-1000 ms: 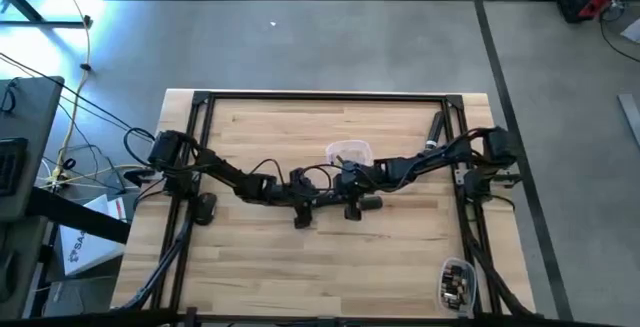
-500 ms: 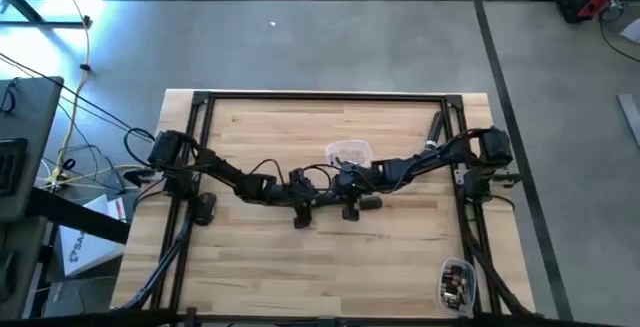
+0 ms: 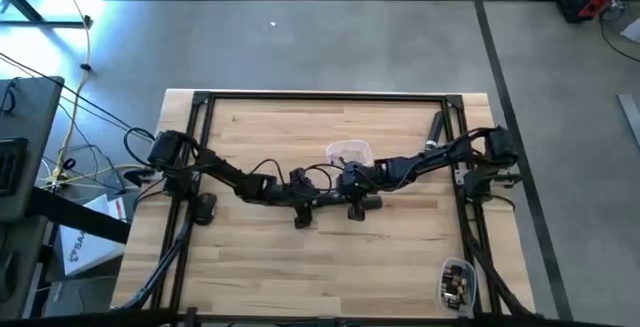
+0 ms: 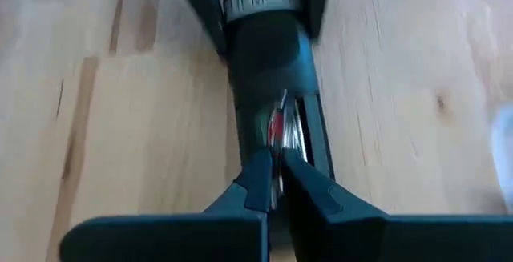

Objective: Insert battery
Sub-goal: Insert the silver battery into the remote

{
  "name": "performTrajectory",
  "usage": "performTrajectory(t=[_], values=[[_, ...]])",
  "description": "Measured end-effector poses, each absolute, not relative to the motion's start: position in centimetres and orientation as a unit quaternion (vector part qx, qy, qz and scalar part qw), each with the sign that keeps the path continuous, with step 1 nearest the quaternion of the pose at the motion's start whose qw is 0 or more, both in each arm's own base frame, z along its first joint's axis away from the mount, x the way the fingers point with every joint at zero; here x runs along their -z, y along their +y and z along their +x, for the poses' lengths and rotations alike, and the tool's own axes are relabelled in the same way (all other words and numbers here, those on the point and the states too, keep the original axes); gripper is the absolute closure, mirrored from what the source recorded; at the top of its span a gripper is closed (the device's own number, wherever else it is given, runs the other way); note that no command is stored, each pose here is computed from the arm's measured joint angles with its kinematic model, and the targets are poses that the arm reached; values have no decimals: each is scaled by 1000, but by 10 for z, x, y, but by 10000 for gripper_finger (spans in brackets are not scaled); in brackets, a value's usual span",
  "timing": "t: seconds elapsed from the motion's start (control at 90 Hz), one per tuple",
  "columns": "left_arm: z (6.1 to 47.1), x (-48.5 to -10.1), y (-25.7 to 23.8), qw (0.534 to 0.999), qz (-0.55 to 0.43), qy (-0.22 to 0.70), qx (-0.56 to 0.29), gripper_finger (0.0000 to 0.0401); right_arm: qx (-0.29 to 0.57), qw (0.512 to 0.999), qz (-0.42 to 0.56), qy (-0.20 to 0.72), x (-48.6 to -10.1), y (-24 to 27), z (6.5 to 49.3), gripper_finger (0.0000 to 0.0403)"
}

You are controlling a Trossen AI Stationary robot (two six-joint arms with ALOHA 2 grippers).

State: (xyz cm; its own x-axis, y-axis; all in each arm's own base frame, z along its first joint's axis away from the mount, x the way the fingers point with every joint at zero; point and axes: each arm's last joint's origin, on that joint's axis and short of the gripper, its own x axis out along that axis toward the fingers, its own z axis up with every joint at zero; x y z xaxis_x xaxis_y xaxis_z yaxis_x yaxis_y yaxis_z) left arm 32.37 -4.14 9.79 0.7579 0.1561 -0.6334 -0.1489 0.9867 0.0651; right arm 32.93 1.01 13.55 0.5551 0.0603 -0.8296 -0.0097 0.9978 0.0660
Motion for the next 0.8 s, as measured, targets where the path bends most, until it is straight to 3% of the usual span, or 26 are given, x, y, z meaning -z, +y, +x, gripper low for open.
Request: performTrajectory(t=[0.467, 0.8], values=[[323, -97, -41, 937, 6, 341, -83, 219, -24, 923, 11, 384, -155, 10, 341, 402], [323, -97, -41, 937, 6, 341, -81, 219, -25, 922, 14, 387, -130, 10, 351, 403]])
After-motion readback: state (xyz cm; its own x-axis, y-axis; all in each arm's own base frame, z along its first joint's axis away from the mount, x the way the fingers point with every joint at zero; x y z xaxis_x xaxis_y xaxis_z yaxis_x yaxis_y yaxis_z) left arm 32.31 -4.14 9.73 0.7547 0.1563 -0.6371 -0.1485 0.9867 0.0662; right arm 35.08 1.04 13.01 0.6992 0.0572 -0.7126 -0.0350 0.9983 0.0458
